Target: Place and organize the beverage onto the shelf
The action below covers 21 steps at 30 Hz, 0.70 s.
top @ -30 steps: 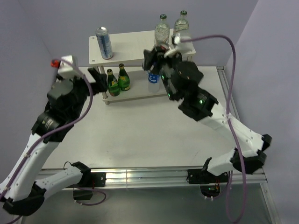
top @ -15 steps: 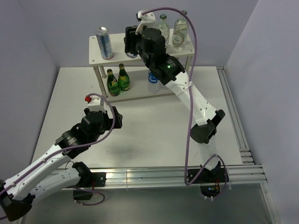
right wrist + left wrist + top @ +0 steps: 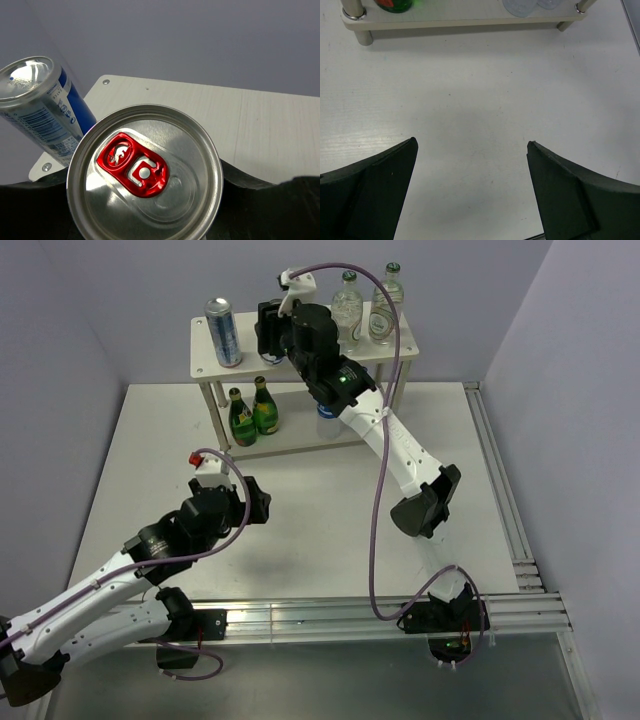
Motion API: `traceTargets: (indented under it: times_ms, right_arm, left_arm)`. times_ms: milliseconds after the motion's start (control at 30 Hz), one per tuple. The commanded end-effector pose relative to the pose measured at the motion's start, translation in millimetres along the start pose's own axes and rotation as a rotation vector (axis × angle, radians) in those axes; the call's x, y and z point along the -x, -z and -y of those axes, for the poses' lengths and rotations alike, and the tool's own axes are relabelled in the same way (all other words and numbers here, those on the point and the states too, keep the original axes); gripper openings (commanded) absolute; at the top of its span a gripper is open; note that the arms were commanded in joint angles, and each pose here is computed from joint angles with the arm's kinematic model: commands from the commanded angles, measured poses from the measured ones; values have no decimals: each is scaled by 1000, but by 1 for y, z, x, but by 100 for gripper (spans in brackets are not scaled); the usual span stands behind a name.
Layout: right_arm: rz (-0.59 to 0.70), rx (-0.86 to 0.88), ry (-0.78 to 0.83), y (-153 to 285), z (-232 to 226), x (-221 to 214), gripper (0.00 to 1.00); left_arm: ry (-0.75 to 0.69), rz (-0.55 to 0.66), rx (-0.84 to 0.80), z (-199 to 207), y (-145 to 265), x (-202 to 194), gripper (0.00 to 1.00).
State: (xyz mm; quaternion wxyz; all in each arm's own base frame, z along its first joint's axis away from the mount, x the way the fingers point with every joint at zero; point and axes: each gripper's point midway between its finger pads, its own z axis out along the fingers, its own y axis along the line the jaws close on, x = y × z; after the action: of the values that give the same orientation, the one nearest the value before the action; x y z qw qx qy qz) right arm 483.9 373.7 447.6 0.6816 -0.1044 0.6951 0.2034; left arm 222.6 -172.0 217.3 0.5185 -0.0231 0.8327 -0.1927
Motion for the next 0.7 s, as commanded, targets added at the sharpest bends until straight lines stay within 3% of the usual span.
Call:
traceTargets:
  times_ms: [0,167,367,567,667]
  right_arm:
    - [251,52,-53,13,-4,87,0]
    - [219,44,-44,1,-1,68,0]
    - [202,39,-47,-4,0,58,27]
    - [183,36,-35,-6,-1,50,29]
    - [166,22,-18,-8,0,43,41]
  left_arm:
    - [39,39,-19,5,2,8,97]
    - [34,36,-23,7,1,6,97]
    - [28,33,-17,7,-2,4,97]
    - [30,35,-13,5,-4,2,97]
    - [33,33,-15,5,-5,0,97]
